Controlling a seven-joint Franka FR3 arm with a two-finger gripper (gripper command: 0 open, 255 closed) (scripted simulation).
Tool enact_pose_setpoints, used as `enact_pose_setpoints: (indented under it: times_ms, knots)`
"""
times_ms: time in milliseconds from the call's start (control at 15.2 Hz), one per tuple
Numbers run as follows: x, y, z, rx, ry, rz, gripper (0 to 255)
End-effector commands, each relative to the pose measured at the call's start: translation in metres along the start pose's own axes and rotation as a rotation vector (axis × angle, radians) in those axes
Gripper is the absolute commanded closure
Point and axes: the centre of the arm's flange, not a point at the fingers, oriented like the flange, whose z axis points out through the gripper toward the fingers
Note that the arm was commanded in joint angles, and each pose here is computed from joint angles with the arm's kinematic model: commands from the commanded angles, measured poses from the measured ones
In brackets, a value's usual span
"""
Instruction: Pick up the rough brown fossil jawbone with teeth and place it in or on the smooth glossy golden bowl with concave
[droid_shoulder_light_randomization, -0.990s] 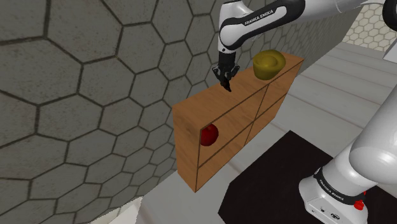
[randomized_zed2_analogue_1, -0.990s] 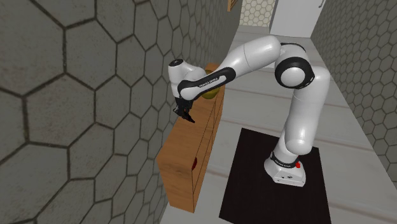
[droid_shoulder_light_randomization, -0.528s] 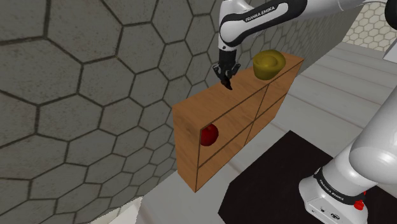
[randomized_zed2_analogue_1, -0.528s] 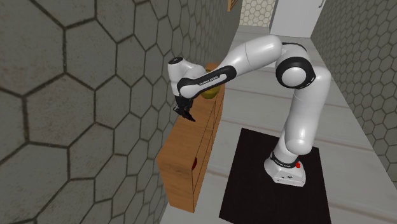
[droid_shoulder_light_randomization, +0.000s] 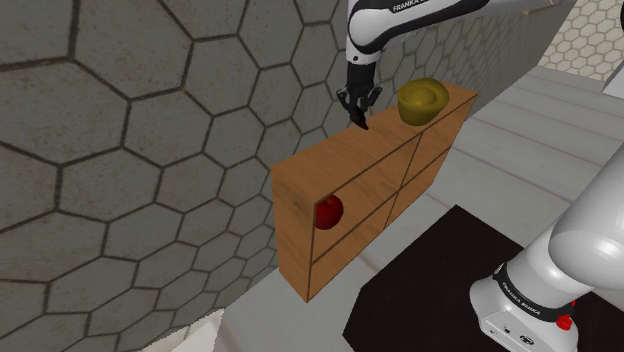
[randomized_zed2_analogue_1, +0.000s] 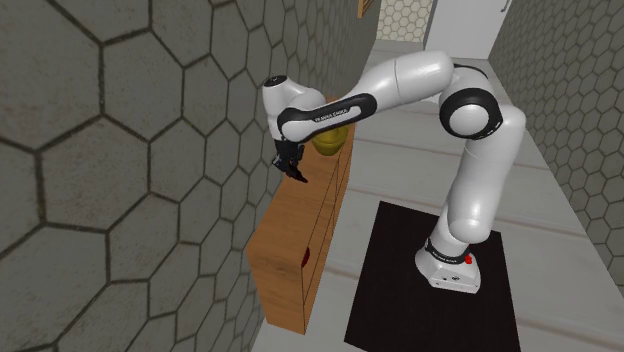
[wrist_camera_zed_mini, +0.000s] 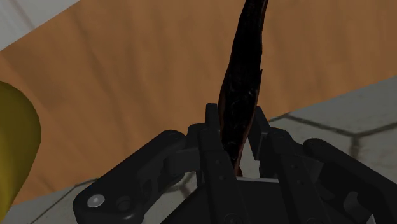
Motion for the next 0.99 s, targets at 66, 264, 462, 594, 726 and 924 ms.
enact_pose_setpoints:
  times_ms: [66, 264, 462, 594, 726, 924]
  knots:
    - [0.001, 0.000, -0.021, 0.004, 0.010, -0.001, 255]
    - [0.000, 0.001, -0.037, 0.004, 0.010, -0.001, 255]
    - [0.000, 0.002, -0.052, 0.004, 0.010, -0.001, 255]
    - [0.000, 0.003, -0.063, 0.004, 0.010, -0.001, 255]
    - [-0.001, 0.004, -0.073, 0.004, 0.010, -0.001, 255]
    - [-0.001, 0.005, -0.089, 0.004, 0.010, -0.001, 255]
